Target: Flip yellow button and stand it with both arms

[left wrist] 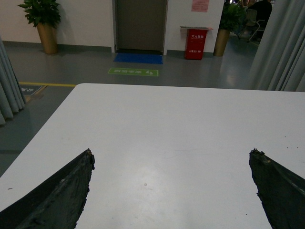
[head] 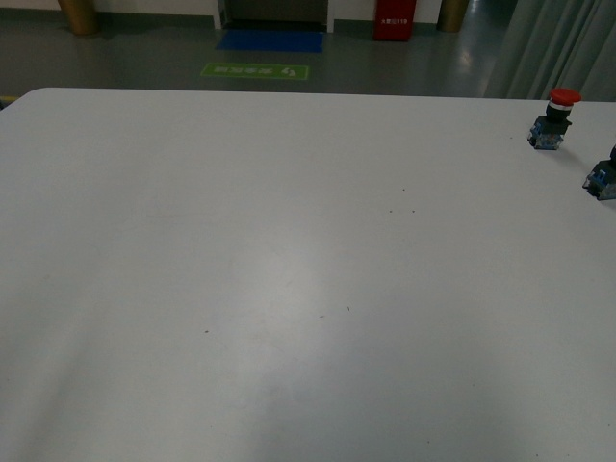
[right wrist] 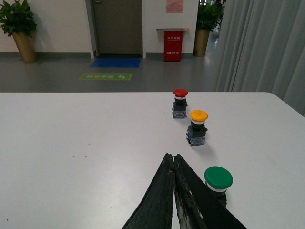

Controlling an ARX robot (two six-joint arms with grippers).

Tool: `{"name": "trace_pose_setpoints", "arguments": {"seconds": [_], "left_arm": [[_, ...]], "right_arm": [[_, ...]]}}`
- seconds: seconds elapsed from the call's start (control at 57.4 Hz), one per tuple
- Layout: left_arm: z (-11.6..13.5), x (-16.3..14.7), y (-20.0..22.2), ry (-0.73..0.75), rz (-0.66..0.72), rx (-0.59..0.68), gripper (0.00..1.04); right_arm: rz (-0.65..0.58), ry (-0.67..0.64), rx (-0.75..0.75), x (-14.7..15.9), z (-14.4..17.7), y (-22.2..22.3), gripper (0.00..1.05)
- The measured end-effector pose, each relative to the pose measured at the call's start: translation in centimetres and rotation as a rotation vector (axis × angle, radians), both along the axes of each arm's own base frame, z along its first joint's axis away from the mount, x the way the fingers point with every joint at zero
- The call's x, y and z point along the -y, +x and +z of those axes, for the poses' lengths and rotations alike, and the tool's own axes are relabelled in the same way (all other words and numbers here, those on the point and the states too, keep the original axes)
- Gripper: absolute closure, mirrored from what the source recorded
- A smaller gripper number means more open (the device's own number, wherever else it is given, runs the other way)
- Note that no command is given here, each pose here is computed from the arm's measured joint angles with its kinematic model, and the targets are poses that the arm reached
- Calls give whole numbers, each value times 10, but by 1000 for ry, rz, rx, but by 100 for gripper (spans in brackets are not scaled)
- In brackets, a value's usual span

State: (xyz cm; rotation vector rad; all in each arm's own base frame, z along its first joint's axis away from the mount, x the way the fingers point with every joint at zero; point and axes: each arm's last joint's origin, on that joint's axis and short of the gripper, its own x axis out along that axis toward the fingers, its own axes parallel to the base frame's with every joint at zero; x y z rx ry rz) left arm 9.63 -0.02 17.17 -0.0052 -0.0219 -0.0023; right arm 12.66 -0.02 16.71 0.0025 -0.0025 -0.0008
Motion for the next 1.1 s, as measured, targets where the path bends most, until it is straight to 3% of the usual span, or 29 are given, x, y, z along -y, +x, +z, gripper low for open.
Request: {"name": "trace_pose_setpoints", "arguments": {"seconds": [1.099], "left_arm": [[0, 0, 0, 0, 0, 0, 7]], "right_arm": [[0, -1, -2, 0, -2, -29, 101]]}}
